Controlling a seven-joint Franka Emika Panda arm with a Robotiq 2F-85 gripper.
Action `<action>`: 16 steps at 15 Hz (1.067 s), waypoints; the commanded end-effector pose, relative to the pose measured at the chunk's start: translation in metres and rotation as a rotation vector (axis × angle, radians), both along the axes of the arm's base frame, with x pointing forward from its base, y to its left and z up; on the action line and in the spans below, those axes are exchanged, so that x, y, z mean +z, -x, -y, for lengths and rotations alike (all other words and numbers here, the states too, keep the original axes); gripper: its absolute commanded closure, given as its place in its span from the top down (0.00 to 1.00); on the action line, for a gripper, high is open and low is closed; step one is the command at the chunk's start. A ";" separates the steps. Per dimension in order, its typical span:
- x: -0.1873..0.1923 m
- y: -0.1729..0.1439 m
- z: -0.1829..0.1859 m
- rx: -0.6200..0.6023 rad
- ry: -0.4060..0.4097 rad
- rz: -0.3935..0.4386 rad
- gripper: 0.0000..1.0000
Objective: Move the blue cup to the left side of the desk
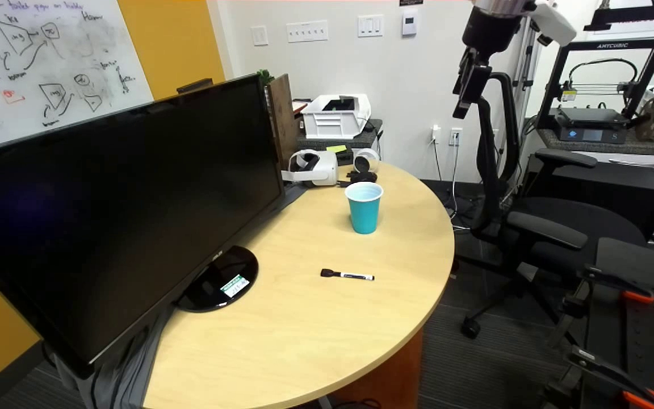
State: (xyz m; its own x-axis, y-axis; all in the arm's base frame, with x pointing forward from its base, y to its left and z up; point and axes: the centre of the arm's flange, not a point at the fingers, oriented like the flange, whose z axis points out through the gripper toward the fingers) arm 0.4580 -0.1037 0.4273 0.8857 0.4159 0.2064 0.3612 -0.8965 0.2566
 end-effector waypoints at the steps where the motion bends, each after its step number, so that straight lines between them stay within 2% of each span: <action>1: -0.027 -0.042 -0.009 0.001 -0.008 -0.011 1.00; 8: -0.070 -0.078 -0.030 0.021 -0.033 -0.066 1.00; 16: -0.113 -0.108 -0.034 0.035 -0.012 -0.121 1.00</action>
